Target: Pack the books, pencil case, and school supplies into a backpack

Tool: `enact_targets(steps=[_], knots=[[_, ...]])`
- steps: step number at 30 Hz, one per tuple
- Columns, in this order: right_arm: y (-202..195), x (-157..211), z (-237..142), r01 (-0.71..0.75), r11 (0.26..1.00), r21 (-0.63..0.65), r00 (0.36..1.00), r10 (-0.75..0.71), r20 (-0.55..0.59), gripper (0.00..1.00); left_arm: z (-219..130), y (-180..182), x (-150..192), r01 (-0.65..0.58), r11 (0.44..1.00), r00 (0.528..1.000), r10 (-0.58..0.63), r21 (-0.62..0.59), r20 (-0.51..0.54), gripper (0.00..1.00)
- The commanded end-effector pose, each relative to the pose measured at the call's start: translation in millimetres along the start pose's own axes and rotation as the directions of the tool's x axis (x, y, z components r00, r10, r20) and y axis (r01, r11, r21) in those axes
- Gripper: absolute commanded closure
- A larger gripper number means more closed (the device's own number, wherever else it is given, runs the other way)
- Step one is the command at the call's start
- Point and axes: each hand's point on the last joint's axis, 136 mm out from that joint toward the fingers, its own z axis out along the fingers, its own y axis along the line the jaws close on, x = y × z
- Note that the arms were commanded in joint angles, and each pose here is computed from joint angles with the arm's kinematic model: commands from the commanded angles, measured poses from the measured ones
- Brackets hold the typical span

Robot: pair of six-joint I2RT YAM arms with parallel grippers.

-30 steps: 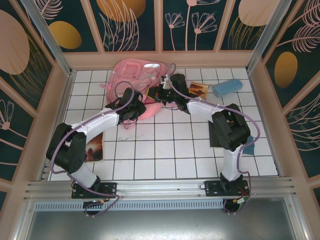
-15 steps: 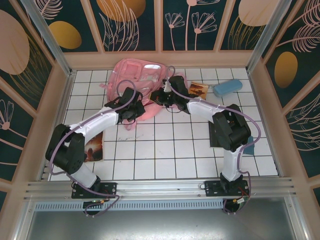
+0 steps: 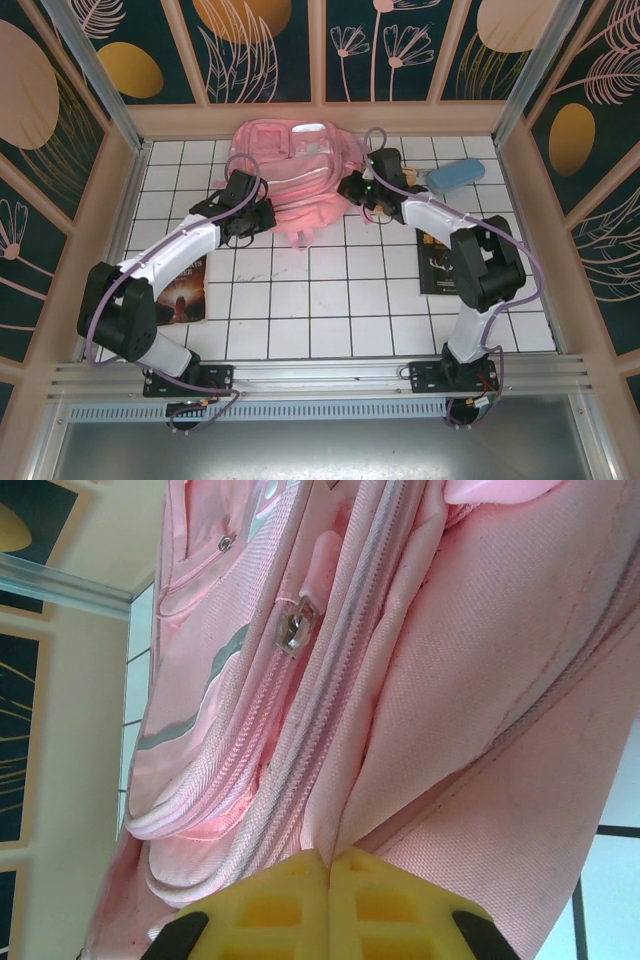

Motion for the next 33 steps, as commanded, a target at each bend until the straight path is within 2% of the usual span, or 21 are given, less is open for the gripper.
enact_targets(steps=[1,3,5,6,11,13,19,27,33], knots=[[5,-25,-19,0.054,0.998,-0.010,0.997,-0.053,0.063,1.00,-2,-9,-9,-0.074,0.995,0.997,0.074,0.062,0.009,1.00],[13,-16,-22,0.047,0.999,-0.020,0.999,-0.047,0.023,0.82,-5,-26,-10,-0.109,0.982,0.994,0.107,0.155,0.017,1.00],[13,-8,-27,-0.008,1.000,0.007,1.000,0.008,0.008,0.57,-7,-39,-7,-0.139,0.964,0.990,0.140,0.228,0.013,1.00],[12,-2,-29,-0.054,0.998,0.013,0.999,0.054,0.000,0.50,-8,-44,-6,-0.154,0.954,0.988,0.157,0.257,0.011,1.00],[13,27,-28,-0.246,0.968,0.041,0.968,0.248,-0.028,0.44,-5,-59,6,-0.197,0.926,0.978,0.208,0.322,0.001,1.00],[10,35,-26,-0.316,0.941,0.117,0.946,0.322,-0.028,0.43,-3,-68,14,-0.225,0.914,0.970,0.241,0.338,-0.005,1.00],[-11,54,-11,-0.424,0.868,0.261,0.895,0.446,-0.029,0.54,9,-85,32,-0.284,0.895,0.950,0.312,0.343,-0.029,1.00],[-30,47,-11,-0.412,0.842,0.348,0.904,0.427,0.038,0.55,14,-84,37,-0.303,0.896,0.942,0.334,0.325,-0.042,1.00],[-42,36,-41,-0.390,0.817,0.426,0.920,0.363,0.145,0.50,21,-81,40,-0.305,0.898,0.938,0.340,0.317,-0.061,1.00]])
